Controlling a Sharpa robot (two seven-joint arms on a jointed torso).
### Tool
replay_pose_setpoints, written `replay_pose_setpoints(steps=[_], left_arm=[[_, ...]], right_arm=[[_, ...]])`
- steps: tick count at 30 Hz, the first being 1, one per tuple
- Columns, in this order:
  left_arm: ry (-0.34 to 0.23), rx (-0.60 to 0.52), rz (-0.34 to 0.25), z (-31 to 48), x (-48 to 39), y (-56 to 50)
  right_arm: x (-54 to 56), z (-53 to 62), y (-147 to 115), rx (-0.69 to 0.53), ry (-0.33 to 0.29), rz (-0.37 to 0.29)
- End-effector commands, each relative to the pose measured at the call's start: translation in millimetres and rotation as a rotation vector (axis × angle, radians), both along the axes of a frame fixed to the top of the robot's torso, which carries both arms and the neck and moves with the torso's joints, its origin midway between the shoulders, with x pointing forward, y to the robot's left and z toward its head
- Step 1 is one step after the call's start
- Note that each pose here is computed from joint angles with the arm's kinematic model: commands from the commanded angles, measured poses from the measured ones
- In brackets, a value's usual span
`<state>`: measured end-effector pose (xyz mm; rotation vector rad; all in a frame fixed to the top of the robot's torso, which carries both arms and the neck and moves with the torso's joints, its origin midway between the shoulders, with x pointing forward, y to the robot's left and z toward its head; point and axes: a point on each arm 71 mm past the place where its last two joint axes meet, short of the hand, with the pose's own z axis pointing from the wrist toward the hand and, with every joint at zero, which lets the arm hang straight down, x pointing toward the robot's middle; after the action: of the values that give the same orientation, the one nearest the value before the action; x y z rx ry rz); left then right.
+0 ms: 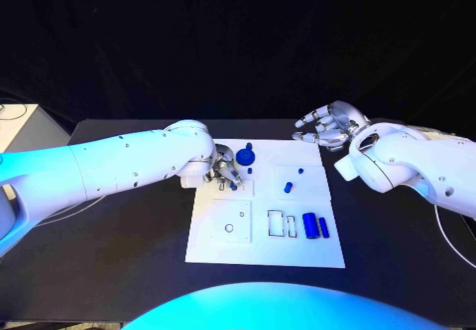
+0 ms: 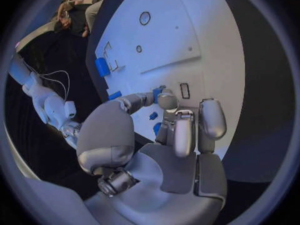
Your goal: Assemble the parts on the task board
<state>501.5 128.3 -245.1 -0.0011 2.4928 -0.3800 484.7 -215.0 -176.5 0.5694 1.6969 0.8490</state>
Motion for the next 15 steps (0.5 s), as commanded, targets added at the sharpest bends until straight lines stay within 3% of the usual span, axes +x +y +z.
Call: replay_pose_setpoints(steps=[1, 15], left_arm=[[0.052, 0.003, -0.012, -8.3, -5.4, -1.1], [0.078, -0.018, -0.010, -2.8, -2.4, -1.8]], right_arm=[[-0.4, -0.3, 1.1, -0.005, 0.001, 0.013], [-0.4, -1.7, 1.4, -0.005, 0.004, 0.014]])
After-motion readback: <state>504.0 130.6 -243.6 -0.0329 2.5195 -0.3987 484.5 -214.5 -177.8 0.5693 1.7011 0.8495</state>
